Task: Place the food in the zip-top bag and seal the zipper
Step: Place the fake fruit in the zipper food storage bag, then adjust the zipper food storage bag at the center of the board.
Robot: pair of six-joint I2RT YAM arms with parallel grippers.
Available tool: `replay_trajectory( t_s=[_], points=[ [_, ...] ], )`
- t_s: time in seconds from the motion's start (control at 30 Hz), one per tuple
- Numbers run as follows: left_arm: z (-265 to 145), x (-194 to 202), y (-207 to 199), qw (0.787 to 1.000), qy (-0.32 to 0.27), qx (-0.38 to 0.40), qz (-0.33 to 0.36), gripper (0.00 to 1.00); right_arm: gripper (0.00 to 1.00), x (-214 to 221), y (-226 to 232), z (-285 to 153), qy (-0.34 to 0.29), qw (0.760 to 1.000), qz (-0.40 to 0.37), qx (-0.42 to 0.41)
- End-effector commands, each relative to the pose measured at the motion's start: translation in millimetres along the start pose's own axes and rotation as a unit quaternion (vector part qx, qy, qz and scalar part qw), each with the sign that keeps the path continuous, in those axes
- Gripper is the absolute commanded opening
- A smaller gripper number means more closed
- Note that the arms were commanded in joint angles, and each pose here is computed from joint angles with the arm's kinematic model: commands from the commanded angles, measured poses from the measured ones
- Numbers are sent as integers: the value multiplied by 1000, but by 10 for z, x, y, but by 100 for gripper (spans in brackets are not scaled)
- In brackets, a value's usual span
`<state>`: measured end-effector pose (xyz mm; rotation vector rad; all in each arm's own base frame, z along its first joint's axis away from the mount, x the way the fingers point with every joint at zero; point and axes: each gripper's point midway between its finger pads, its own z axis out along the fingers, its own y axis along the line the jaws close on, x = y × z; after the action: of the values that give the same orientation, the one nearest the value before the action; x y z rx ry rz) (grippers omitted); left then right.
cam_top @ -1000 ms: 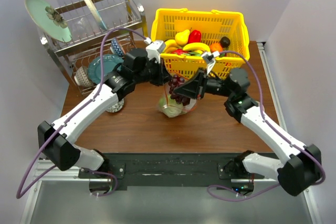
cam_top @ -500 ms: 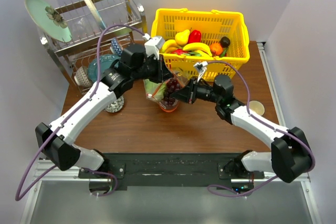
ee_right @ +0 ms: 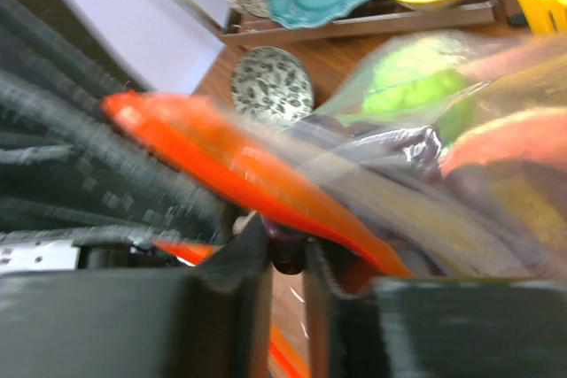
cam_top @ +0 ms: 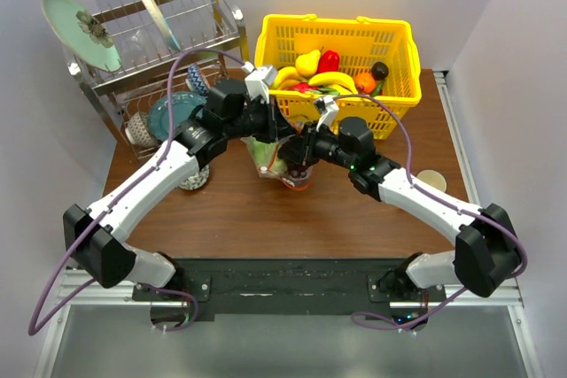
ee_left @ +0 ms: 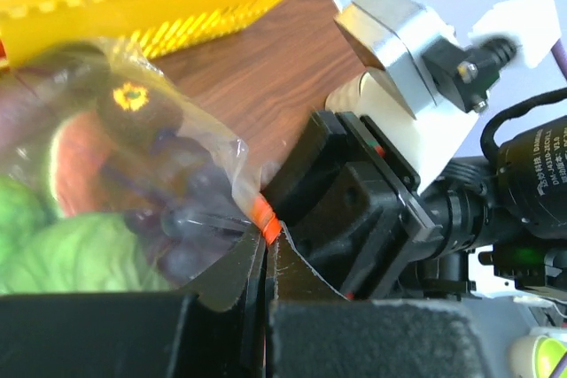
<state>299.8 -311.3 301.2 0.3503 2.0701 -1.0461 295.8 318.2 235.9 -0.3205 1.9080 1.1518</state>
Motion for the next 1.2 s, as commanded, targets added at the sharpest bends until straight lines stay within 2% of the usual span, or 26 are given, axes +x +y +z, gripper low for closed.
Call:
replay_trajectory(
  t_s=[0.0, 0.07, 0.1, 0.43, 0.8, 0.9, 0.97, 1.17],
  points=[
    [-110, -187, -462, 995, -28, 95, 2, 0, 52, -118, -303, 51, -28, 997, -16, 73],
    [-109, -179, -465, 995, -27, 96, 5, 0, 68, -113, -261, 3, -30, 997, -17, 68],
    [-101, -181, -442, 995, -27, 91, 4, 0, 69, -160, -193, -52, -37, 997, -21, 61],
    [-44, -225, -297, 997, -31, 74, -4, 0, 70, -279, 124, -638, -34, 996, -51, 59],
    [-54, -265, -349, 996, -34, 85, -9, 0, 68, -122, -10, -972, -11, 992, -56, 114],
    [-60, -272, -347, 996, -35, 83, -10, 0, 62, -99, -114, -1076, -12, 988, -57, 146],
    [-61, -279, -349, 996, -37, 83, -9, 0, 53, -33, -201, -1124, -6, 984, -55, 167],
    [-74, -313, -378, 995, -39, 86, -7, 0, 44, 248, -414, -1121, 25, 980, -44, 191]
  ],
)
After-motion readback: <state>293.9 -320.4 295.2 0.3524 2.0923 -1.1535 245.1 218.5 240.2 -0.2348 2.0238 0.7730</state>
